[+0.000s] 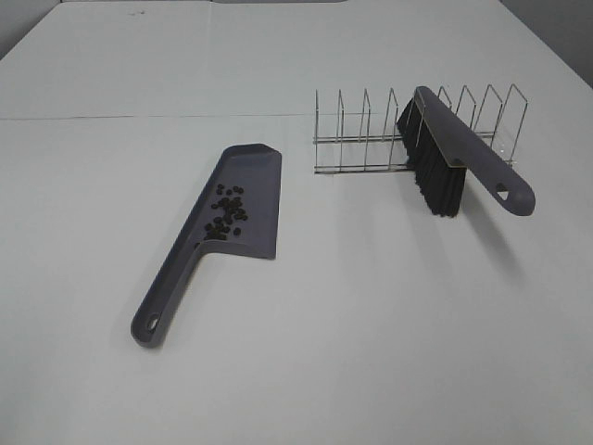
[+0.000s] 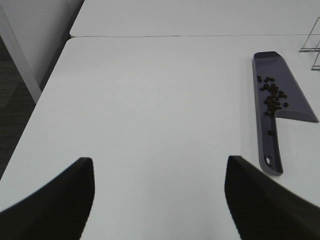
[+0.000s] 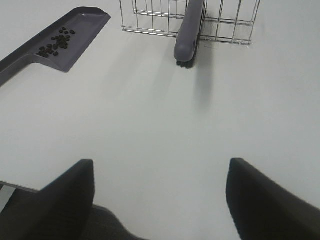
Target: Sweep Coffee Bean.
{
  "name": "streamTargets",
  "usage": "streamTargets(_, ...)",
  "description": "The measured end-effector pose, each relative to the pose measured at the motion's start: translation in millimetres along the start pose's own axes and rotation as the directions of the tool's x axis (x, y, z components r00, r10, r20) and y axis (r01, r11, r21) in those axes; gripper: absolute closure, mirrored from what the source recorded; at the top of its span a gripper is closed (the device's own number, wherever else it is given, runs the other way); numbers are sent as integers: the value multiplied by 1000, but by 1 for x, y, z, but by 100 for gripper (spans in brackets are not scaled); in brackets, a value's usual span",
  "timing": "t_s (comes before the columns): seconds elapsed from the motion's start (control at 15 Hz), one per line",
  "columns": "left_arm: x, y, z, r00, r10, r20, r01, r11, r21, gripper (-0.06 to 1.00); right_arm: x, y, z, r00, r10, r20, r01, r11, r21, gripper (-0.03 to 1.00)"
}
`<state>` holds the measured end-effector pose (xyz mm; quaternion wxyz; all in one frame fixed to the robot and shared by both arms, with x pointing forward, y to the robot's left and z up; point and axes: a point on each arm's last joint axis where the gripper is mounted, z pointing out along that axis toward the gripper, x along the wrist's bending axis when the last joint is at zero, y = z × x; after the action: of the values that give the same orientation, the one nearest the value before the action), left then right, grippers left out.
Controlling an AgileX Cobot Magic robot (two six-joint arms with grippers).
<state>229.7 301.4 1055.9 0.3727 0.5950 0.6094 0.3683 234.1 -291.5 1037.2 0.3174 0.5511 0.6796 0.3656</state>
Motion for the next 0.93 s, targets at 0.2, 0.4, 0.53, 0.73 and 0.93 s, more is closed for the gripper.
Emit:
streamTargets(0.2,-1,0,0,1000,-16,-21,16,1000,-1,28,0,0,0,1000,2,0,-2,1000,0,32)
streamTargets(0.4,-1,0,0,1000,-16,-20,16,1000,-1,28,0,0,0,1000,2,0,-2,1000,0,32)
streamTargets(0.53,-1,0,0,1000,-18,-16,18,1000,-1,28,0,0,0,1000,2,0,-2,1000,0,32)
streamTargets(0.73,-1,0,0,1000,-18,-16,18,1000,-1,28,0,0,0,1000,2,0,-2,1000,0,32)
streamTargets(0.93,-1,0,0,1000,-19,-15,19,1000,-1,28,0,0,0,1000,2,0,-2,1000,0,32)
